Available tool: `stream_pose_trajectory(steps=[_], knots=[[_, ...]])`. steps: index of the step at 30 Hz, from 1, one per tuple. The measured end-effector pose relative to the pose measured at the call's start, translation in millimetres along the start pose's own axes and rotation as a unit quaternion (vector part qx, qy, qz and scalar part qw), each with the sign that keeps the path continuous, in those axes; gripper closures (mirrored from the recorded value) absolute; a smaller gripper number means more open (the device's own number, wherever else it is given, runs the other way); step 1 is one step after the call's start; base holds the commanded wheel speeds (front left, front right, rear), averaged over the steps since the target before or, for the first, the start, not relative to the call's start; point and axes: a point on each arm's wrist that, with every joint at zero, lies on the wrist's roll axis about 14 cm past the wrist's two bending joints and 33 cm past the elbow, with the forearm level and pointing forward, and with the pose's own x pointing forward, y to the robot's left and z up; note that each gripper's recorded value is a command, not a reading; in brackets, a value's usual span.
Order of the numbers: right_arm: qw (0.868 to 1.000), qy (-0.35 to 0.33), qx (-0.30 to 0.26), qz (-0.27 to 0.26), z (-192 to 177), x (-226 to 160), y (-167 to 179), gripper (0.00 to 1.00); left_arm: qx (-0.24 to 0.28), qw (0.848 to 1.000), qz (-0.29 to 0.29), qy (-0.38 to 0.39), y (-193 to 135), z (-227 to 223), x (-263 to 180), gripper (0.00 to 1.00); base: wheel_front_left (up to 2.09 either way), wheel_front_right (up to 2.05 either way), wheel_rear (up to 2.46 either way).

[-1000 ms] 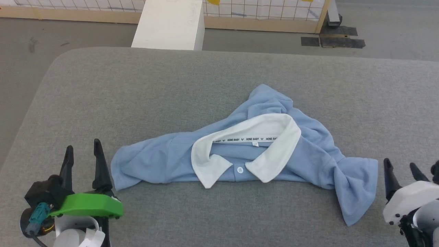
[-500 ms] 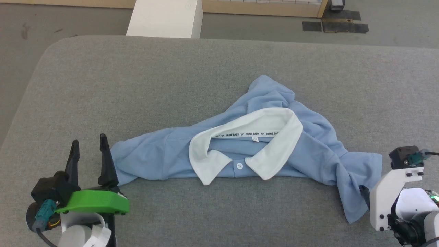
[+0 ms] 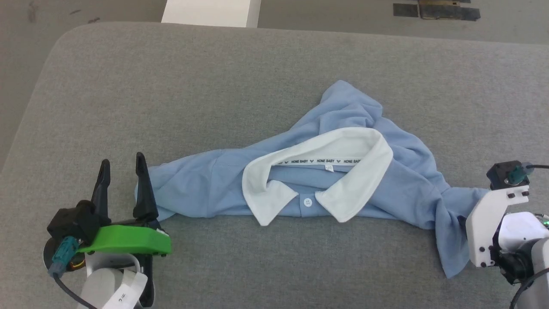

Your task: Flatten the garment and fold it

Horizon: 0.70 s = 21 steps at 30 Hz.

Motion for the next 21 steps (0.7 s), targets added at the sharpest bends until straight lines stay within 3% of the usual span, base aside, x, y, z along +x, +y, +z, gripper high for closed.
stream_pose_trajectory(steps=[1,2,3,11,21], knots=[[1.000,0.005,-0.003,0.002,0,1,1,0.65,0.000,1.000,0.001,0.001,1,0,0,0.00,0.00,0.00,0.00],[1.000,0.007,-0.004,0.005,1,2,2,0.93,0.002,1.000,0.002,0.002,2,-1,0,0.00,0.00,0.00,0.00],[1.000,0.005,-0.004,0.008,4,3,2,1.00,0.003,1.000,0.003,0.003,2,-2,0,0.00,0.00,0.00,0.00],[1.000,-0.023,-0.012,0.007,27,2,-3,1.00,-0.001,1.000,0.001,0.003,1,-2,-2,0.00,0.00,0.00,0.00],[0.993,-0.094,-0.047,-0.050,120,4,-42,1.00,0.001,1.000,-0.013,0.000,-5,-1,5,0.00,0.00,0.00,0.00]])
